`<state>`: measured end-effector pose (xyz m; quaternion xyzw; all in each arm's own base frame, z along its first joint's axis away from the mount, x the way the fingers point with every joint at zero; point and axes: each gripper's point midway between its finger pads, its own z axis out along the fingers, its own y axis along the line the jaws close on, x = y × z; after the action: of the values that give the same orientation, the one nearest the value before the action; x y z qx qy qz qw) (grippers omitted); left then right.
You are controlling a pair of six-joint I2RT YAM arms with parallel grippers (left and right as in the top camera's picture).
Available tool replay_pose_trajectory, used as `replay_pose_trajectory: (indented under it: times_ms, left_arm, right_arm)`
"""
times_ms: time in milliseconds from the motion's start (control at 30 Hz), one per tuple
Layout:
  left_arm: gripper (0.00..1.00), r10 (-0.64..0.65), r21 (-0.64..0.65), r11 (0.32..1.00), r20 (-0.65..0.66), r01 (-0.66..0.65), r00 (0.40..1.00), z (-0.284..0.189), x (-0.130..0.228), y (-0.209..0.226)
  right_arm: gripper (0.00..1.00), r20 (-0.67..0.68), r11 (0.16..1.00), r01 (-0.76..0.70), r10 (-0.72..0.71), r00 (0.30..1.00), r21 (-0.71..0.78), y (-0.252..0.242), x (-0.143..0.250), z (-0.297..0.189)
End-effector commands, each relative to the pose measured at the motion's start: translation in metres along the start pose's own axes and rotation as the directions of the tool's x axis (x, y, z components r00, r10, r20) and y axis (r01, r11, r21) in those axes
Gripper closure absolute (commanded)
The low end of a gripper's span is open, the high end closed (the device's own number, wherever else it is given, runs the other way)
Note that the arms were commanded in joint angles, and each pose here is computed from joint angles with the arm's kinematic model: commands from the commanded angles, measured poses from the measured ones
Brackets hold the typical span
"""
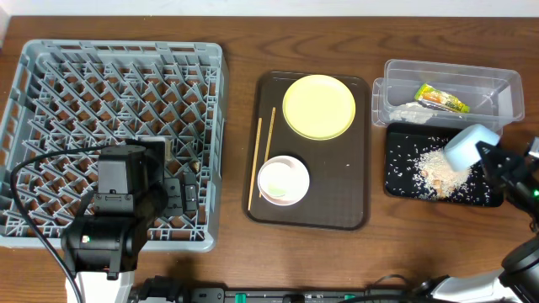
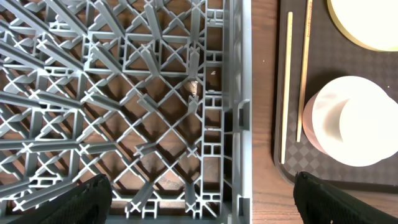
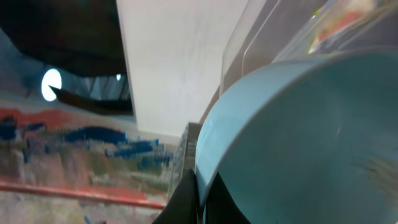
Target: Sort waste into correct bins and load items into the dishwasher
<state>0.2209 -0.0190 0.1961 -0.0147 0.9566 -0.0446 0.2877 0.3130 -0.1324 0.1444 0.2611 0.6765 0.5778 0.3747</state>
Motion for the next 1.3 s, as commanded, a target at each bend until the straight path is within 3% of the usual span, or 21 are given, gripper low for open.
replay_pose_trajectory:
  times_ms: [0, 367, 700, 967, 1267]
  left_arm:
    - [0.05, -0.005, 0.013, 1.0, 0.02, 0.005, 1.0, -0.006, -0.006, -0.002]
    - [0.05, -0.005, 0.012, 1.0, 0.02, 0.005, 1.0, -0.006, -0.006, -0.002]
    - [0.05, -0.005, 0.012, 1.0, 0.019, 0.005, 1.0, -0.006, -0.006, -0.002]
    - [0.05, -0.005, 0.012, 1.0, 0.019, 0.005, 1.0, -0.006, -0.006, -0.002]
    - [0.05, -0.005, 0.013, 1.0, 0.019, 0.005, 1.0, -0.006, -0.006, -0.002]
  right_arm:
    - [0.99, 0.032, 0.999, -0.04, 0.041, 0.999, -0.036, 0.005, -0.008, -0.011]
    - [0.99, -0.015, 0.998, -0.046, 0.045, 0.999, -0.045, 0.008, 0.0, 0.003]
    - [0.99, -0.211, 0.996, -0.044, 0.027, 0.977, -0.077, 0.027, 0.042, 0.056]
    - [0.99, -0.367, 0.993, 0.098, -0.113, 0.923, -0.059, 0.066, 0.089, 0.097]
    - [0.99, -0.488, 0.891, 0.448, -0.36, 0.795, 0.072, 0.078, 0.143, 0.137]
